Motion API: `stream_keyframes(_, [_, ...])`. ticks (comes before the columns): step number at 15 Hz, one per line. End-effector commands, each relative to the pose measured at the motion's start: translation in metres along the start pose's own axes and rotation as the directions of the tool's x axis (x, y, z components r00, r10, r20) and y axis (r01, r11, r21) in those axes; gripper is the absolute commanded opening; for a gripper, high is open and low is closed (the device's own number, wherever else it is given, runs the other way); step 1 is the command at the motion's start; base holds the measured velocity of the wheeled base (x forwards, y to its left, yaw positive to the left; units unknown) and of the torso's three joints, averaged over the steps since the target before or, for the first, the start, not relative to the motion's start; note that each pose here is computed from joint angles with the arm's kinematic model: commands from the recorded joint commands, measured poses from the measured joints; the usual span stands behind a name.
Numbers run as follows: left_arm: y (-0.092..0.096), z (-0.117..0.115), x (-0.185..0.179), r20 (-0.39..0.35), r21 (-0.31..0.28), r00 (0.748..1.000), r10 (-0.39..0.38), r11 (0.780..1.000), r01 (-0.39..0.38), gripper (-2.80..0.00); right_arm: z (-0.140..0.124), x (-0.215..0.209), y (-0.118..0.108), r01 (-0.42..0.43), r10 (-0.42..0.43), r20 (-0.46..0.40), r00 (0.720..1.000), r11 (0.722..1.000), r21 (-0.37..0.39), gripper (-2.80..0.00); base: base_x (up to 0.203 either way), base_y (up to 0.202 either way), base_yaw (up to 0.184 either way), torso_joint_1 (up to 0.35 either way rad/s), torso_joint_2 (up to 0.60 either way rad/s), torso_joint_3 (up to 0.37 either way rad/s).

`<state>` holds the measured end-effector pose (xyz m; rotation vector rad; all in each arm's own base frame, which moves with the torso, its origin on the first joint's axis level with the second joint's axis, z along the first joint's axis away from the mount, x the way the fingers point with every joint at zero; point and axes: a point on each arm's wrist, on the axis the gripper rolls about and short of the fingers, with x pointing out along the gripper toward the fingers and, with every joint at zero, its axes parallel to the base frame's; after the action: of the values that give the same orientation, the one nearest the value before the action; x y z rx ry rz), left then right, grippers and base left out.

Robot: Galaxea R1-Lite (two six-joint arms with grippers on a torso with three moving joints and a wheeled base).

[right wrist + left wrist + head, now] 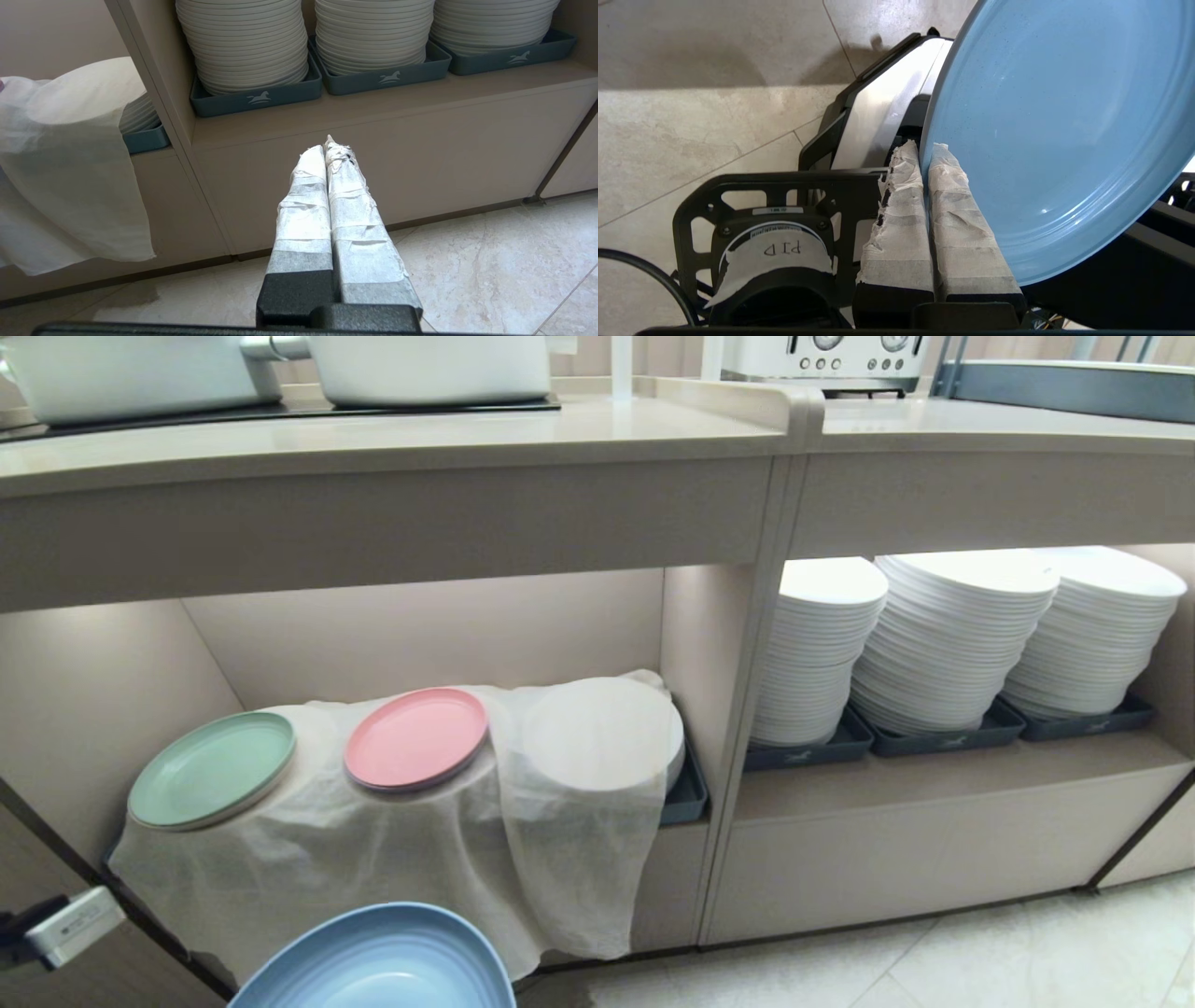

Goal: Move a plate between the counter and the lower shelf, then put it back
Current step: Put the plate in the cupboard

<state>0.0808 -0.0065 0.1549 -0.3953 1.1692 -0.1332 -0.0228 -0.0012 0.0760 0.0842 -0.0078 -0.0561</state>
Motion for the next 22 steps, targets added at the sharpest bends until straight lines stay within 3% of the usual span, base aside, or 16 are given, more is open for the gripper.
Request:
stream_keyframes(1, [0.000, 0.005, 0.005, -0.026, -0.011, 1.000, 0.005, 1.000, -0.005, -2.80, 0.000, 0.000, 0.000, 0.000, 0.000, 0.001, 1.000, 1.000, 0.000, -2.80, 0.000, 0.000, 0.000, 0.000, 0.00, 0.000])
stream_keyframes(10, [-0.008, 0.043, 0.028, -0.007, 0.040, 0.998, -0.067, 0.997, 0.068, -2.80, 0.000, 0.000, 0.000, 0.000, 0.000, 0.001, 1.000, 1.000, 0.000, -2.80, 0.000, 0.000, 0.000, 0.000, 0.00, 0.000])
stream_keyframes(13, [-0.013, 0.053, 0.037, -0.036, 0.056, 0.997, -0.073, 0.996, 0.075, -2.80, 0.000, 0.000, 0.000, 0.000, 0.000, 0.001, 1.000, 1.000, 0.000, -2.80, 0.000, 0.000, 0.000, 0.000, 0.00, 0.000])
stream_keyframes(19, [-0.035, 0.103, 0.061, -0.032, 0.004, 0.995, -0.091, 0.996, 0.091, -2.80, 0.000, 0.000, 0.000, 0.000, 0.000, 0.001, 1.000, 1.000, 0.000, -2.80, 0.000, 0.000, 0.000, 0.000, 0.00, 0.000])
stream_keyframes(22, [-0.056, 0.125, 0.077, -0.057, -0.051, 0.993, -0.100, 0.994, 0.097, -2.80, 0.000, 0.000, 0.000, 0.000, 0.000, 0.001, 1.000, 1.000, 0.000, -2.80, 0.000, 0.000, 0.000, 0.000, 0.00, 0.000])
